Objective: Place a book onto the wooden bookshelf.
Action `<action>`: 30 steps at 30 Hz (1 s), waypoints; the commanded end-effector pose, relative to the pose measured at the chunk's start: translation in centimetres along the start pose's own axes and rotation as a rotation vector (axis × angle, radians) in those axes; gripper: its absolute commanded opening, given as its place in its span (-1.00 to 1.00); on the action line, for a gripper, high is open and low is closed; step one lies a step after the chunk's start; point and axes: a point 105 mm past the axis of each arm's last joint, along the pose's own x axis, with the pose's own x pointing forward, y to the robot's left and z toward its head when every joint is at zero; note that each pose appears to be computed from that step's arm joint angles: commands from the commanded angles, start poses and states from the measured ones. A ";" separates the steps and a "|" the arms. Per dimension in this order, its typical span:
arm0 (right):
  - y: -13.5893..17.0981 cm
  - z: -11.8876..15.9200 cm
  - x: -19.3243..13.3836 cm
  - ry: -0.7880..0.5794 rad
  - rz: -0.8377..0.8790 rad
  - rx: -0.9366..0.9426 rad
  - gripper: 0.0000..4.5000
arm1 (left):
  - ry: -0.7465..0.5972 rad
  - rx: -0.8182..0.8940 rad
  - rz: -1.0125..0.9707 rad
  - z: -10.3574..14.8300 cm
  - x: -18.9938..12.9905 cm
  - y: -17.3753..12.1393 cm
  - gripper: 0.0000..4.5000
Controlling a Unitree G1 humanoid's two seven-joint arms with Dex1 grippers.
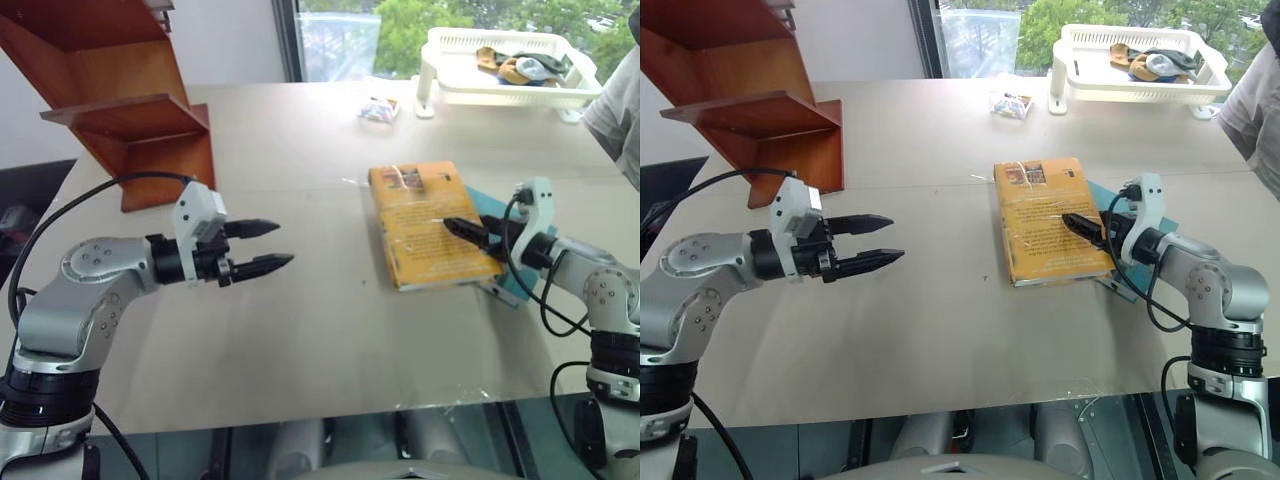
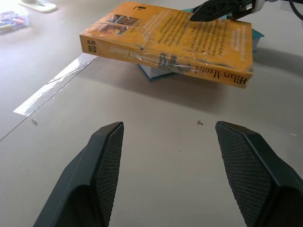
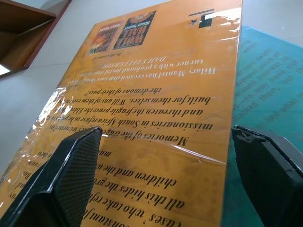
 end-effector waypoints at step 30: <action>1.3 2.1 -2.7 -0.075 0.073 -0.085 1.00 | -0.171 -0.173 0.024 0.9 0.7 1.0 0.44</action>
